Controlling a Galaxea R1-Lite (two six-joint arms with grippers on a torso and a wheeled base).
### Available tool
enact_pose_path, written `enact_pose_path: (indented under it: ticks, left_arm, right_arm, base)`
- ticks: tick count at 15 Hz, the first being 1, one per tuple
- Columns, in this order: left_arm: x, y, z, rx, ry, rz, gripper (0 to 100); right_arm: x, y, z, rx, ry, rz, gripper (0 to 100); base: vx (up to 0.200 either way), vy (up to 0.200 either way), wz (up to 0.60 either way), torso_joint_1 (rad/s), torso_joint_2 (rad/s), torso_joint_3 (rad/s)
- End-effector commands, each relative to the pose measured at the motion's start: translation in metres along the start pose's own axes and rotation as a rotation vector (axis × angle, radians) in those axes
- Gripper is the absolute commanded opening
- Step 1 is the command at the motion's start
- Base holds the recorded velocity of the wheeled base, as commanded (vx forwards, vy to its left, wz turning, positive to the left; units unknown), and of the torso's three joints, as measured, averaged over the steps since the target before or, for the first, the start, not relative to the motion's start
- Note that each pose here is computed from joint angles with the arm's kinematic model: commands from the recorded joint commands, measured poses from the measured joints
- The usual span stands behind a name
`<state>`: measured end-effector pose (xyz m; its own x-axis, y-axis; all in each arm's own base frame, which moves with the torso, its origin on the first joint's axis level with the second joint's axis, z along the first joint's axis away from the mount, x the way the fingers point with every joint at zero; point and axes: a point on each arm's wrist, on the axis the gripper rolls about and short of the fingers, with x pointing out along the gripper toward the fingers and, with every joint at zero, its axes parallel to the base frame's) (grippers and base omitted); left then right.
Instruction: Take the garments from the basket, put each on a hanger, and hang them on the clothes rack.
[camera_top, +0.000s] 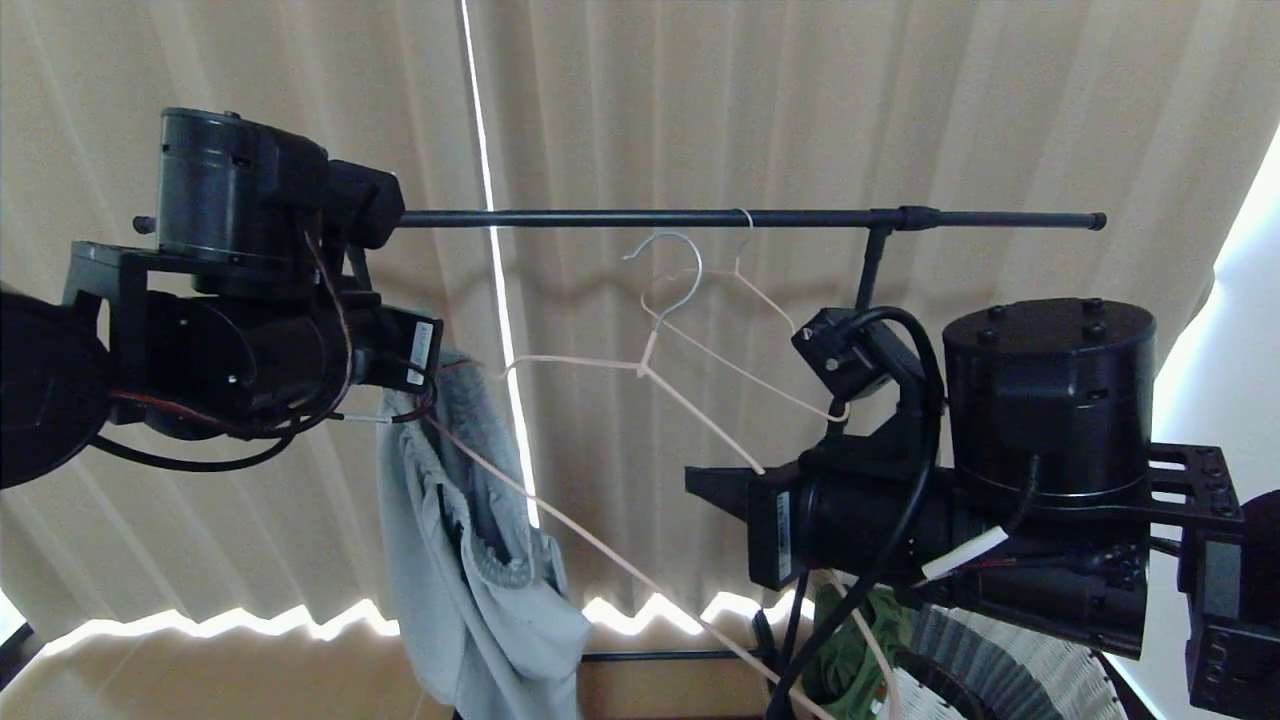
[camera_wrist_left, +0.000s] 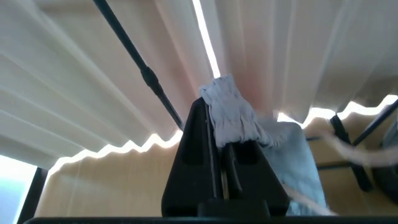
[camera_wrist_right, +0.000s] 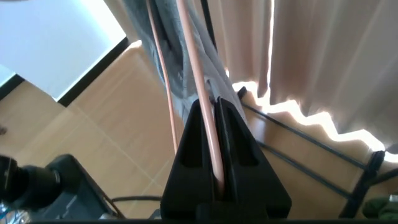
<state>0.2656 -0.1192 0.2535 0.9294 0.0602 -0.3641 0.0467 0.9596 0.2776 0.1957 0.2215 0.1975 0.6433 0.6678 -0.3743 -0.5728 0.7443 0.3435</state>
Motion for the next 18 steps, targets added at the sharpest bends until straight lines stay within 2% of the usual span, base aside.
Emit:
enact_pose_path:
  ticks: [1, 3, 9, 13, 15, 18]
  left_arm:
    - [-0.007, -0.001, 0.002, 0.001, -0.011, -0.012, 0]
    - [-0.014, -0.007, 0.004, 0.001, -0.026, -0.038, 0]
    - [-0.022, -0.014, 0.011, 0.014, -0.067, -0.079, 0]
    - [-0.038, -0.025, 0.019, 0.038, -0.118, -0.188, 0]
    - [-0.046, -0.032, 0.022, 0.048, -0.141, -0.268, 0]
    - [-0.057, -0.049, 0.022, 0.074, -0.157, -0.341, 0]
  right_arm:
    - [0.007, 0.001, 0.003, 0.002, -0.007, -0.001, 0]
    - [0.014, 0.001, 0.009, 0.005, -0.021, -0.001, 0]
    - [0.023, -0.005, 0.004, -0.026, 0.007, -0.016, 0]
    - [0.022, -0.017, 0.009, -0.093, 0.017, 0.017, 0]
    - [0.023, -0.016, 0.011, -0.109, 0.004, 0.023, 0]
    - [0.031, -0.016, 0.012, -0.116, -0.035, 0.037, 0]
  base:
    - [0.000, 0.000, 0.00, 0.000, 0.00, 0.000]
    - [0.000, 0.000, 0.00, 0.000, 0.00, 0.000]
    - [0.000, 0.000, 0.00, 0.000, 0.00, 0.000]
    - [0.000, 0.000, 0.00, 0.000, 0.00, 0.000]
    - [0.000, 0.000, 0.00, 0.000, 0.00, 0.000]
    - [0.000, 0.000, 0.00, 0.000, 0.00, 0.000]
